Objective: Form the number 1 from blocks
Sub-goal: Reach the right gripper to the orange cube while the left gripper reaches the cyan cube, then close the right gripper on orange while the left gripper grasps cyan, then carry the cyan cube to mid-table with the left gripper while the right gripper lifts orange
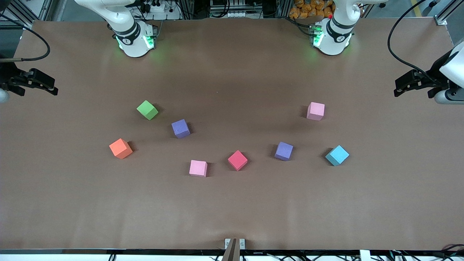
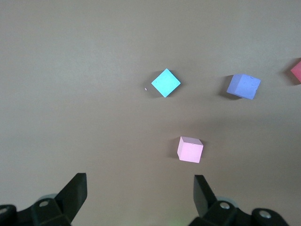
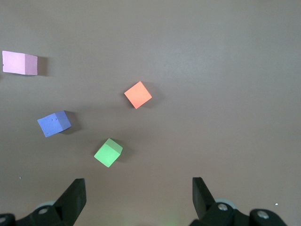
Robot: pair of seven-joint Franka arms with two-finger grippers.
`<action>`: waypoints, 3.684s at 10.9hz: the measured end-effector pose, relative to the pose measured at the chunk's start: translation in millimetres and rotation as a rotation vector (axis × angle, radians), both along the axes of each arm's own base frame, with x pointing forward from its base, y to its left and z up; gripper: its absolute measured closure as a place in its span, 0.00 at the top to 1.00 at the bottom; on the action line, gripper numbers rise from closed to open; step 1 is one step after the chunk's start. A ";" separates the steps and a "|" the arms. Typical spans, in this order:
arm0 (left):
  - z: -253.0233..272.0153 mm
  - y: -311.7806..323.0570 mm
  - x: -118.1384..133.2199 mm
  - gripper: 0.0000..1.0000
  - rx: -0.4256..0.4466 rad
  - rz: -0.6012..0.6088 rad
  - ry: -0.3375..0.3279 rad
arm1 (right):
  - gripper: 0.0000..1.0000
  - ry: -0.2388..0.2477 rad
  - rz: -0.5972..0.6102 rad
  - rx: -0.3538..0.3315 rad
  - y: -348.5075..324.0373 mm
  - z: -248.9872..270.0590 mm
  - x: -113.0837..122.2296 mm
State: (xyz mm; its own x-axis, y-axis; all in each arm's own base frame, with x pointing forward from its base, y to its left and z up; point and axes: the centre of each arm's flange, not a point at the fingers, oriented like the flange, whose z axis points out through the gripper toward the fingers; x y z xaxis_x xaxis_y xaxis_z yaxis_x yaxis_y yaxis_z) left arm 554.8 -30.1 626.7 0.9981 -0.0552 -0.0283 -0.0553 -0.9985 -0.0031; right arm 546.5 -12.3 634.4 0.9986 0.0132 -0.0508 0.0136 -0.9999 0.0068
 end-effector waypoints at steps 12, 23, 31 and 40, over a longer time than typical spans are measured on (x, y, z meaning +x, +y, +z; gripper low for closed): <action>-171.9 -23.8 54.3 1.00 0.011 0.006 0.198 | 1.00 0.024 -0.018 0.092 56.0 -122.9 73.4; -382.3 -36.5 93.0 1.00 0.073 0.505 0.197 | 1.00 0.171 0.283 0.120 8.8 -350.0 104.4; -411.3 -46.1 96.2 1.00 0.080 0.750 0.140 | 1.00 0.192 0.325 0.122 13.2 -389.9 103.5; -417.3 -68.5 94.0 0.63 0.080 0.558 0.145 | 1.00 0.176 0.382 0.119 20.1 -424.3 93.0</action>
State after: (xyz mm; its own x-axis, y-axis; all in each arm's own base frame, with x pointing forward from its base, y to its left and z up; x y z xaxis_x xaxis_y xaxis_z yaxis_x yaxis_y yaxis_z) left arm 648.8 -98.6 209.4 0.8609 0.4863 -0.1495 0.4741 -0.8734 -0.1110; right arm 639.6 7.8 210.1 0.8972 0.3961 -0.1954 0.3735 -0.9165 -0.1434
